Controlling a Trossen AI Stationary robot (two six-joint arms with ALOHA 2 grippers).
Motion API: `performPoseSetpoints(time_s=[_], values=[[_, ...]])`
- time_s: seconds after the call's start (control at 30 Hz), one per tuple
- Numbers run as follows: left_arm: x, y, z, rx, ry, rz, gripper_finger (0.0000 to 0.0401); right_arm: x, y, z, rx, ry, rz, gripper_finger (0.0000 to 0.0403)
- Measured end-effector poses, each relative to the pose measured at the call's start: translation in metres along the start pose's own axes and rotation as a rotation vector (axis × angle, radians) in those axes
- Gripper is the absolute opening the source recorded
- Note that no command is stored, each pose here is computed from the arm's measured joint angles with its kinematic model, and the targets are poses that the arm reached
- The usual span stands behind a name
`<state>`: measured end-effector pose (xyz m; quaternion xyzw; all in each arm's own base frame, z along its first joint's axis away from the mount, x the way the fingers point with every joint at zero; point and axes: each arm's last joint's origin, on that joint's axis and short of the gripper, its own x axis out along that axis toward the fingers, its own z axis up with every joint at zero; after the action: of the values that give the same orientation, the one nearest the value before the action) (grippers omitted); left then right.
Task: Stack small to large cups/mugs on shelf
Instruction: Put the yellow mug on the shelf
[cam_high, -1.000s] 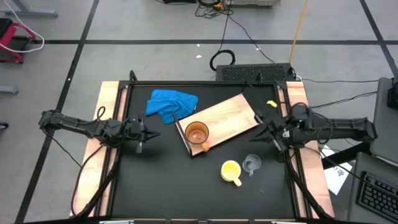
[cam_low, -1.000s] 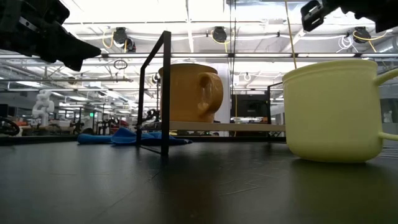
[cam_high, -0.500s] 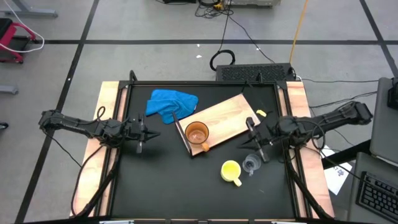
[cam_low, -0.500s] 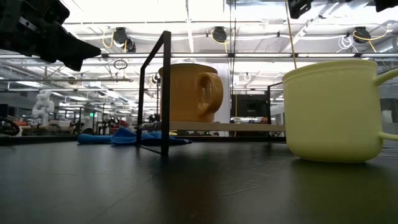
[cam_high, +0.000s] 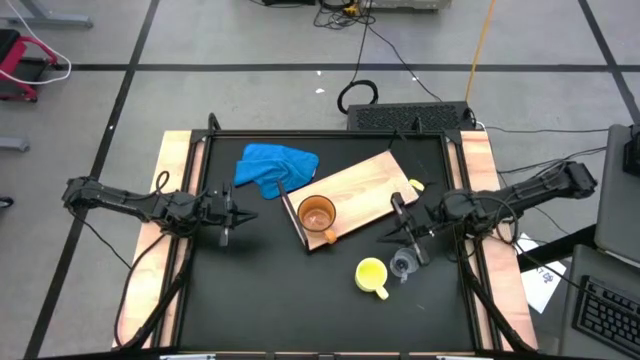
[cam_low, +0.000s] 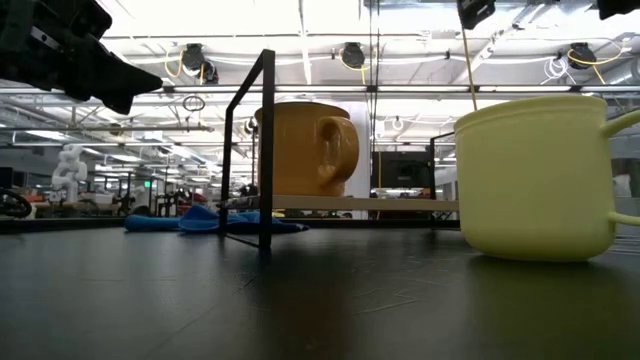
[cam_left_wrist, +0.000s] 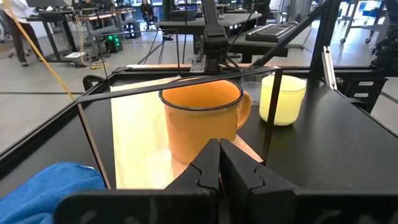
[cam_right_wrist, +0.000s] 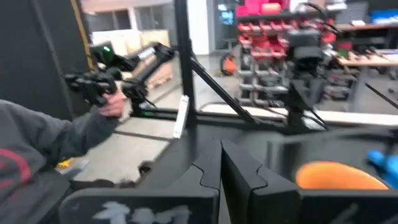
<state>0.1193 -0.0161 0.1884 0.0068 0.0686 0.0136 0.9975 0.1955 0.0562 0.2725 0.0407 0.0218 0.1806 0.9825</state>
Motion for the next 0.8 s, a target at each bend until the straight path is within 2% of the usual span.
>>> performPoseSetpoints(time_s=[0.2,0.27,0.47,0.8], values=[[0.0,0.0,0.0,-0.003,0.0,0.0,0.0015,0.023,0.011,-0.005,-0.024,0.022,0.046,0.0],[0.0,0.0,0.0,-0.008,0.0,0.0,0.0015,0.027,0.013,-0.004,-0.041,0.025,0.013,0.0],[0.0,0.0,0.0,-0.022,0.001,0.0,0.0015,0.031,0.012,-0.007,-0.072,0.029,-0.226,0.0],[0.0,0.0,0.0,-0.022,0.0,0.0,0.0015,0.032,0.012,-0.011,-0.059,0.058,-0.23,0.0]])
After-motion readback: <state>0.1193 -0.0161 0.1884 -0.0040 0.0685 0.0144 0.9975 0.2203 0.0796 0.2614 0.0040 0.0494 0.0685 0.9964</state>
